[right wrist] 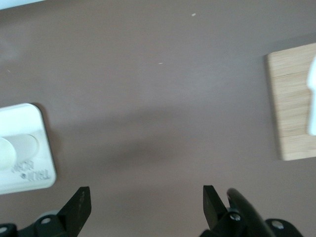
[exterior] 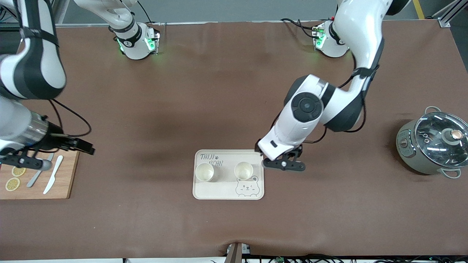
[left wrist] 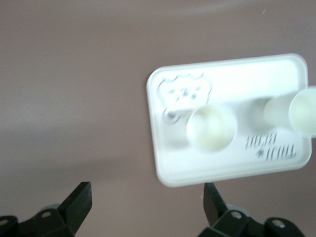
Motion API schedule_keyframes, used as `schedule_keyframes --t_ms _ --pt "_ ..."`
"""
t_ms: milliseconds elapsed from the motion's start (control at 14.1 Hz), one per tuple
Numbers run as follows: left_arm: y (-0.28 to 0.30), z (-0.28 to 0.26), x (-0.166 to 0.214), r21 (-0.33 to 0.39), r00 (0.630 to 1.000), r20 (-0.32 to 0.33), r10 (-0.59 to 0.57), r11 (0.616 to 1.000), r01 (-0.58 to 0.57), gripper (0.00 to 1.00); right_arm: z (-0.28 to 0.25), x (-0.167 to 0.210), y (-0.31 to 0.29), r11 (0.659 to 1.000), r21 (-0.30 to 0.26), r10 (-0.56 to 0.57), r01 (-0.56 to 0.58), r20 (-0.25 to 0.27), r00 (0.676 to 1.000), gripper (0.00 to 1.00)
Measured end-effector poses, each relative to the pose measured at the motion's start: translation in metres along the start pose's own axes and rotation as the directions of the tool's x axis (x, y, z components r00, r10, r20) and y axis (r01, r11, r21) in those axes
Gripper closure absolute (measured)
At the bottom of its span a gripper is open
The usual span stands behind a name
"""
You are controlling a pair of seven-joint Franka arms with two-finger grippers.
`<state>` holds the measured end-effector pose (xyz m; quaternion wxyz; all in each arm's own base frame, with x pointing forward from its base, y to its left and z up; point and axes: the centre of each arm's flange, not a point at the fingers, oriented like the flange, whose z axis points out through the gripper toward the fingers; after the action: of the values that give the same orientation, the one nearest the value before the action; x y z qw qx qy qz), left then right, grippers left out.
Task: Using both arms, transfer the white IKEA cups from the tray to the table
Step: 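Lower the left gripper over one cup while the right gripper reaches the other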
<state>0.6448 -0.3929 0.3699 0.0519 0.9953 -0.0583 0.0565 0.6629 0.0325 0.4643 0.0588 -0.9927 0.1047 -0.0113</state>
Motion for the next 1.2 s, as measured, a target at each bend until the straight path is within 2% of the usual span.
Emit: schedule_keyframes --t_ms 212,424,707,990,1202 --pt "0.019 0.049 0.000 0.017 0.999 -0.031 0.008 1.000 -0.007 0.00 0.034 0.011 -0.035 0.999 0.018 0.041 -0.041 0.002 0.999 0.00" --pt "0.029 0.084 0.002 0.012 0.998 -0.053 0.017 1.000 -0.017 0.00 0.056 0.016 -0.066 0.998 0.032 0.060 -0.059 -0.022 0.998 0.00" --pt "0.027 0.107 0.007 -0.007 0.995 -0.098 0.014 1.000 -0.015 0.00 0.090 0.014 -0.113 0.993 0.078 0.092 -0.087 -0.059 0.994 0.00" --pt "0.022 0.116 0.011 -0.013 0.992 -0.128 0.016 1.000 -0.018 0.00 0.131 0.005 -0.165 0.993 0.085 0.088 -0.083 -0.063 0.994 0.00" --pt "0.022 0.132 0.008 -0.014 0.992 -0.126 0.017 1.000 -0.019 0.00 0.158 -0.002 -0.195 0.991 0.100 0.097 -0.088 -0.084 0.992 0.00"
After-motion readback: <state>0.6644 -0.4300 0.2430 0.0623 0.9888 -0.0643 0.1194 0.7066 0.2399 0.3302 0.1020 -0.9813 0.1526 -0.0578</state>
